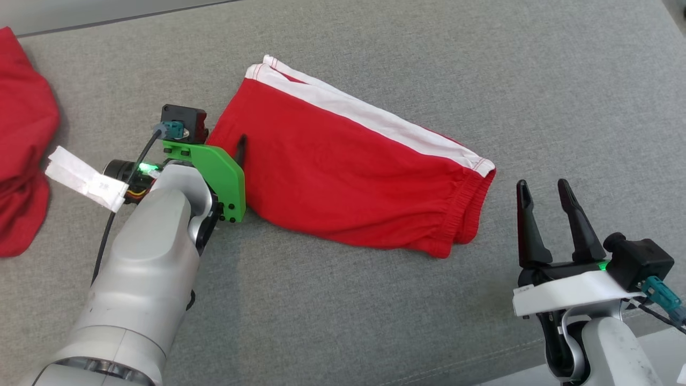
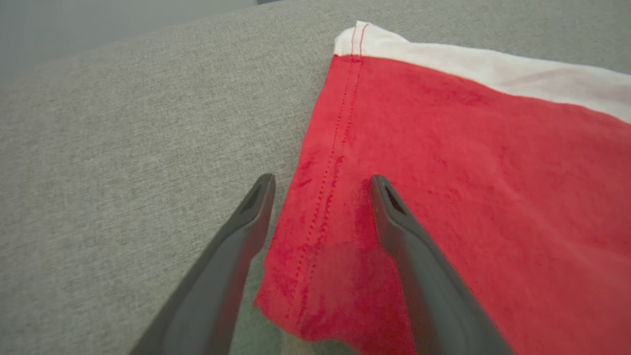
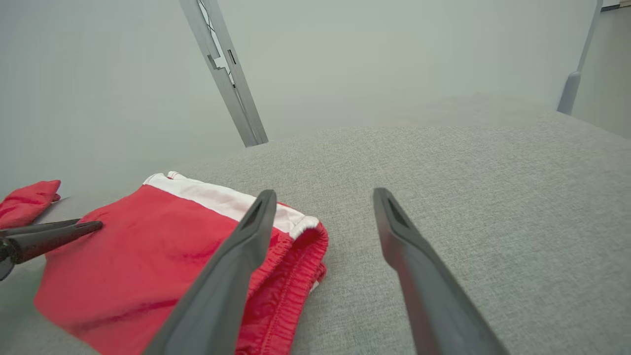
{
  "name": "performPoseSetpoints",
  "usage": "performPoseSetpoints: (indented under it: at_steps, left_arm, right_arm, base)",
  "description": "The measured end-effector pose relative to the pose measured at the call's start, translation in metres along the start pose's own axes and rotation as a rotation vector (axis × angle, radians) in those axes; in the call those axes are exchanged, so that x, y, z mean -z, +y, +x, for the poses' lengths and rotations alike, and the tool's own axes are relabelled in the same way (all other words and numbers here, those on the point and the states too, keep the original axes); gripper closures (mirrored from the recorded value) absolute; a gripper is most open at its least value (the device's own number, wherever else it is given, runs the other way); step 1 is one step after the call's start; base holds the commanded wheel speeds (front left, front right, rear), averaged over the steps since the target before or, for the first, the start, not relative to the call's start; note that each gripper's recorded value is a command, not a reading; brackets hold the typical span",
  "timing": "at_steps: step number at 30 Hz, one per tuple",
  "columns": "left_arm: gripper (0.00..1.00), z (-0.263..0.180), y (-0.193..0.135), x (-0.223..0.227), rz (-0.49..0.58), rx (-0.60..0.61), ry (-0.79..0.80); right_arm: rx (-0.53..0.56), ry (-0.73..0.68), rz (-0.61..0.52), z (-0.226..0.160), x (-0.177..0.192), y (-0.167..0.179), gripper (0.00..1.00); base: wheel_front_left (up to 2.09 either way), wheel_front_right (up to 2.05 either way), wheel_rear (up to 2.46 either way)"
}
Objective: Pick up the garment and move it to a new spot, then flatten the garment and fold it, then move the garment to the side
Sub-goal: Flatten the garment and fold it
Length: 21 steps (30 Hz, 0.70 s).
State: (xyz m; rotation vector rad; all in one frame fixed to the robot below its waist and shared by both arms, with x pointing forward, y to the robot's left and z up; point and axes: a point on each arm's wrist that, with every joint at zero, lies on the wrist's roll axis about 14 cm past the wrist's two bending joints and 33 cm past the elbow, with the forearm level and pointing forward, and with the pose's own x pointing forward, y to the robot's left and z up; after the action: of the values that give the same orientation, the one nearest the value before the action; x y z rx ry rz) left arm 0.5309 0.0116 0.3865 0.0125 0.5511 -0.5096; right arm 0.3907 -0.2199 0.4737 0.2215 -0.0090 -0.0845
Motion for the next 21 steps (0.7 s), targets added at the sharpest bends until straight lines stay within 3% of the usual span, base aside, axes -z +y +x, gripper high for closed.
performPoseSetpoints:
  at_steps: [8, 9, 10, 11, 21]
  left_arm:
    - [0.00, 0.009, -0.012, 0.020, -0.064, 0.038, 0.147]
    - [0.15, 0.010, -0.015, 0.020, -0.066, 0.047, 0.156]
    - [0.67, 0.011, -0.018, 0.020, -0.072, 0.057, 0.164]
    - [1.00, 0.011, -0.020, 0.020, -0.073, 0.065, 0.165]
    - [1.00, 0.000, -0.017, 0.012, -0.093, 0.088, 0.084]
  right_arm:
    - [0.021, -0.001, -0.007, -0.003, -0.001, -0.007, 0.00]
    - [0.022, -0.001, -0.007, -0.004, -0.001, -0.007, 0.00]
    - [0.024, -0.001, -0.006, -0.004, -0.001, -0.008, 0.00]
    - [0.026, -0.002, -0.005, -0.004, -0.002, -0.008, 0.00]
    - [0.036, -0.031, -0.019, -0.001, -0.011, -0.013, 0.00]
  base:
    - [0.00, 0.00, 0.00]
    - [0.00, 0.00, 0.00]
    - [0.00, 0.00, 0.00]
    - [0.00, 0.00, 0.00]
    - [0.00, 0.00, 0.00]
